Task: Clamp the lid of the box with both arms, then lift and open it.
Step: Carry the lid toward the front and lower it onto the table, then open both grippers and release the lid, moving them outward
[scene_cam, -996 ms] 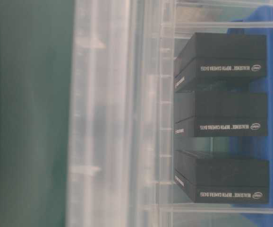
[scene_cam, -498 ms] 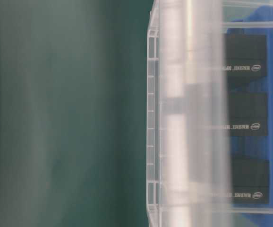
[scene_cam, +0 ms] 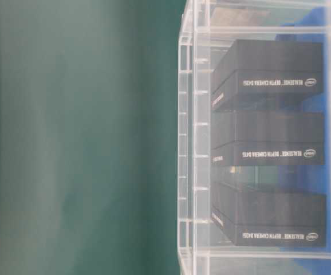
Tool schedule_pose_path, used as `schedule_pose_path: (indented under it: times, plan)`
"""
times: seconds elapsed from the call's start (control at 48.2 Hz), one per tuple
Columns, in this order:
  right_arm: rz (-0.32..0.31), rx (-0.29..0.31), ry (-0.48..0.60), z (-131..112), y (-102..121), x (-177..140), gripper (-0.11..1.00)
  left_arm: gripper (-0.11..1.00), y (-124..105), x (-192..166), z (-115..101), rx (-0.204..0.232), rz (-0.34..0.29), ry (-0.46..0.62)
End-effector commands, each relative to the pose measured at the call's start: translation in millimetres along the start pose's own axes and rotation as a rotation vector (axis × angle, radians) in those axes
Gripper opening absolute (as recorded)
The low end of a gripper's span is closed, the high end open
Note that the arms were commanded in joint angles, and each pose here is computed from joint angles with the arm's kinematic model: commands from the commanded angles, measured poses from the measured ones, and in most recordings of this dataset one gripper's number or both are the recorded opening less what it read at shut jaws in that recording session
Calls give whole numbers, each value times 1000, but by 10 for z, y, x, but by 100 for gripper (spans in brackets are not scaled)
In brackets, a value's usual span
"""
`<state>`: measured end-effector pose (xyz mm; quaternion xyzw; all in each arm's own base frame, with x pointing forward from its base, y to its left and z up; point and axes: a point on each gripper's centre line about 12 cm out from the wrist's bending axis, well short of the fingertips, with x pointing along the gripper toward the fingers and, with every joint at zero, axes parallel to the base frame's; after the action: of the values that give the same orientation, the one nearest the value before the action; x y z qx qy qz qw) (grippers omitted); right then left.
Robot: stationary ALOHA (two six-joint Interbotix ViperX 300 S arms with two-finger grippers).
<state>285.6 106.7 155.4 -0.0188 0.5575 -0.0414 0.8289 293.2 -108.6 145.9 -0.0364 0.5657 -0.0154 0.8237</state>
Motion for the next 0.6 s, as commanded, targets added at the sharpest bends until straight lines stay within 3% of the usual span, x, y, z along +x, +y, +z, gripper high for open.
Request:
schedule_pose_path:
  times: [0.0,0.166,0.581]
  plan:
    - [65,32,-118,248,34,-46,0,1,3,-52,218,-53,-37,-117]
    - [70,43,-105,216,29,105,0,1,36,23,116,-91,-32,-94]
    - [99,37,-110,166,63,230,0,1,24,160,90,-96,-45,-98]
